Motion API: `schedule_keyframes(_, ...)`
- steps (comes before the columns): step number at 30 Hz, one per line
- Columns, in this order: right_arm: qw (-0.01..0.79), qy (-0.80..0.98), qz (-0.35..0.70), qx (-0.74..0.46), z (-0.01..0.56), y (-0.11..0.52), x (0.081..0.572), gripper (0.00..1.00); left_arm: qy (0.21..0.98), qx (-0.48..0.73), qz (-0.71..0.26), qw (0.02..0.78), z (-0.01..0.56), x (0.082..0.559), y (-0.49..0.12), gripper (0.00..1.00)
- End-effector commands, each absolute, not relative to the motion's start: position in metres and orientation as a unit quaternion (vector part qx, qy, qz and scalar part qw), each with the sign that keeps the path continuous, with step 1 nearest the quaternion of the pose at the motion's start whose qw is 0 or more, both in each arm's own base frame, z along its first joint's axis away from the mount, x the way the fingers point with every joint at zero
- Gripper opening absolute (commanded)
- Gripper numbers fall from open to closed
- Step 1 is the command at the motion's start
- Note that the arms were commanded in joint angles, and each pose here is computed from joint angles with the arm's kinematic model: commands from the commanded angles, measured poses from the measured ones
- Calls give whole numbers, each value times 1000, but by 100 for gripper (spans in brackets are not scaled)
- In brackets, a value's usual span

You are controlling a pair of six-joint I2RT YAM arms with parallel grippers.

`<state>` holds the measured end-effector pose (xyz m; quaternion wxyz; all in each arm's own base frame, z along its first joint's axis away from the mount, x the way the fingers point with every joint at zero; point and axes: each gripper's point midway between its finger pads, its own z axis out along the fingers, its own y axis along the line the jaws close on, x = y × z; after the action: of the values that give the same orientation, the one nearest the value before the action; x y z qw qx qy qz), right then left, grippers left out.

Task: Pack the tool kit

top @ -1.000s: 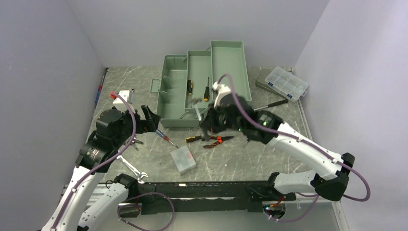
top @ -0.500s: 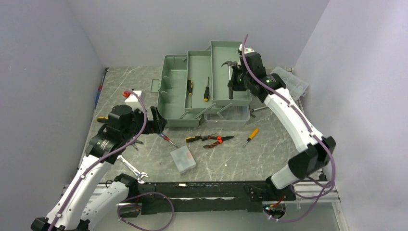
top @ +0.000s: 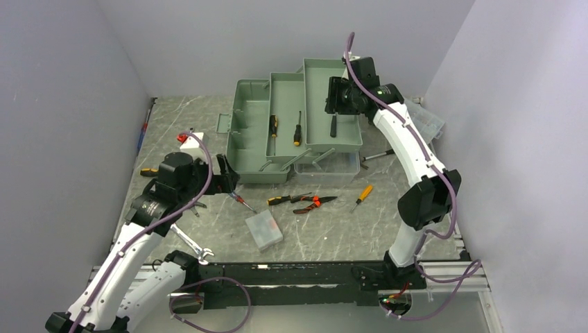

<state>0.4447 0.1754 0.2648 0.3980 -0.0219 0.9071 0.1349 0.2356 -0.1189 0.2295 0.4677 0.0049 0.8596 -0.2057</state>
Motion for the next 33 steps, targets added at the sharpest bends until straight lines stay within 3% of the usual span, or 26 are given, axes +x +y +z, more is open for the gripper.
schedule_keyframes(1,433,888,152,-34,308,176,437,55,864,-58,-163,473,225,241,-99,99)
schedule_keyframes(11,502,846,177,-34,358,157,383,67,866,-266,-15,423,204,246,-21,99)
schedule_keyframes(21,520,811,262,-53,348,164,322,78,860,-419,4,290,149,268,30,99)
schedule_keyframes(27,504,812,285,-72,327,168,300,79,857,-449,-21,251,124,292,31,93)
schedule_keyframes(33,492,800,326,-101,318,176,270,77,882,-404,-80,231,105,310,-20,88)
